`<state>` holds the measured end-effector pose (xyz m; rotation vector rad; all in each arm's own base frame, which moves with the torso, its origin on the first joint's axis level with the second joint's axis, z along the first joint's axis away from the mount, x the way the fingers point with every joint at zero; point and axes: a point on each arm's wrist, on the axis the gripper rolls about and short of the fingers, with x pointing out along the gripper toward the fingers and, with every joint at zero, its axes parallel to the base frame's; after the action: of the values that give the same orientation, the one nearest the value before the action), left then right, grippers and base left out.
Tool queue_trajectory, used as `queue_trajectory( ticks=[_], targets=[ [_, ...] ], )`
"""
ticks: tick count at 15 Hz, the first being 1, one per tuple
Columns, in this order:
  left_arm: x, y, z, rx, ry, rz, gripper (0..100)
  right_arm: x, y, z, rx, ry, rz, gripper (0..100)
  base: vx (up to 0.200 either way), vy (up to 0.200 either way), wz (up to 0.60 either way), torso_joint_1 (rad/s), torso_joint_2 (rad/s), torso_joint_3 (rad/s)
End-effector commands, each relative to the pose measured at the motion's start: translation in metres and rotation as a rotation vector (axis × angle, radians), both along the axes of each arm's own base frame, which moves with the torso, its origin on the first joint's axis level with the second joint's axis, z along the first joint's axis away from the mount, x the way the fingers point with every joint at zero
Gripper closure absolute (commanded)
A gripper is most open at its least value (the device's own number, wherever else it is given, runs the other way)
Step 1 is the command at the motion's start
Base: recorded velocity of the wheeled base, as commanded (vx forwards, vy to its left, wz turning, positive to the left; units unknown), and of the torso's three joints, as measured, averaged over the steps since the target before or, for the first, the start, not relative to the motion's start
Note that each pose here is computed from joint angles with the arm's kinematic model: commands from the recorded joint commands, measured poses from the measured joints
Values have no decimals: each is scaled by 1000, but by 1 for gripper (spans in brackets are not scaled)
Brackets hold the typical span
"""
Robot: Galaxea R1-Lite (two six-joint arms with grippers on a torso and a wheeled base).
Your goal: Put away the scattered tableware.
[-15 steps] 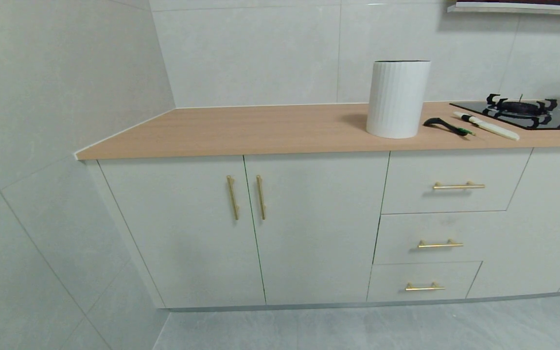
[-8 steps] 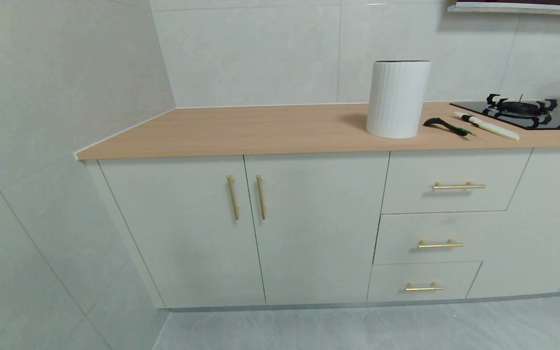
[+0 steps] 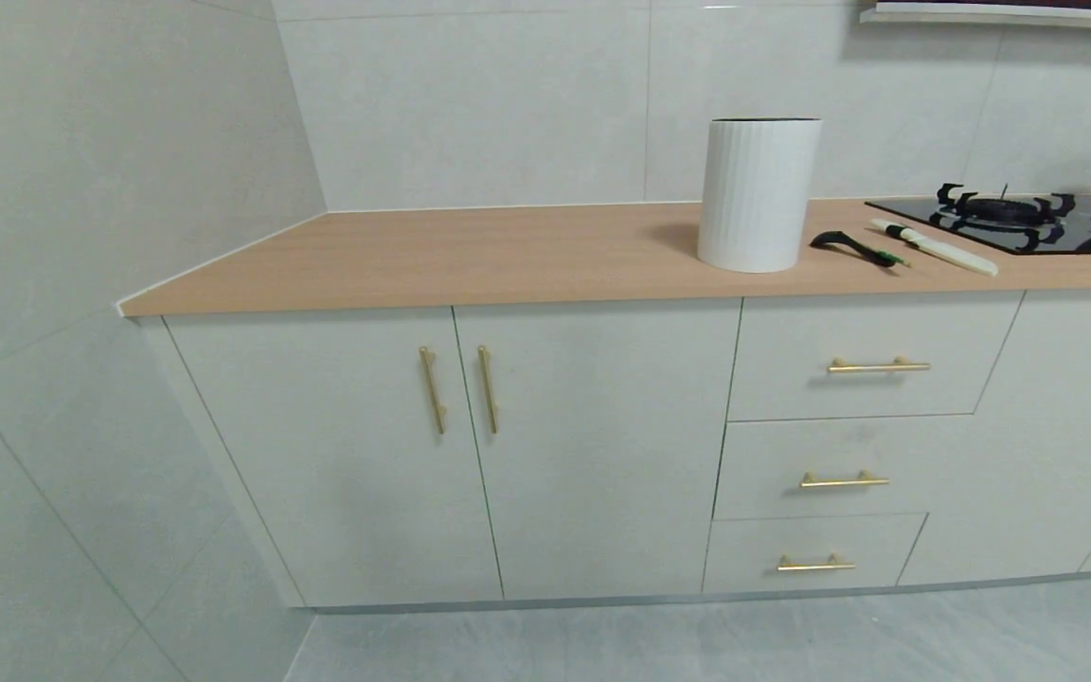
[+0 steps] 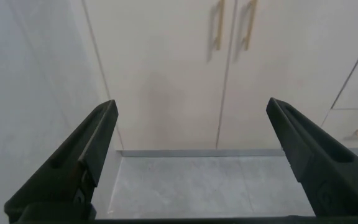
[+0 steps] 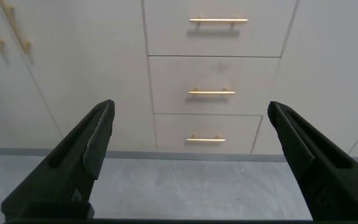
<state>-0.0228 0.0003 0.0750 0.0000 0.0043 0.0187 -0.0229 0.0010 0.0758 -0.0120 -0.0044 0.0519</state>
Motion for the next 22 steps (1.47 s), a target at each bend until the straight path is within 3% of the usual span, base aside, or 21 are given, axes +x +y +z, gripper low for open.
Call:
queue_trajectory(
  ticks=[1,10,19,22],
  targets=[
    [0,0,0,0,0,0,0,0,0,0,0,2,0,0,0,-200,0,2,2,2],
    [0,0,0,-2,0,0,0,0,0,0,0,2,0,0,0,-200,0,2,2,1],
    [0,0,0,0,0,0,0,0,0,0,-2,1,0,0,0,0,0,0,0,0],
    [0,0,0,0,0,0,0,0,0,0,-2,2,0,0,200,0,0,2,2,4]
  ],
)
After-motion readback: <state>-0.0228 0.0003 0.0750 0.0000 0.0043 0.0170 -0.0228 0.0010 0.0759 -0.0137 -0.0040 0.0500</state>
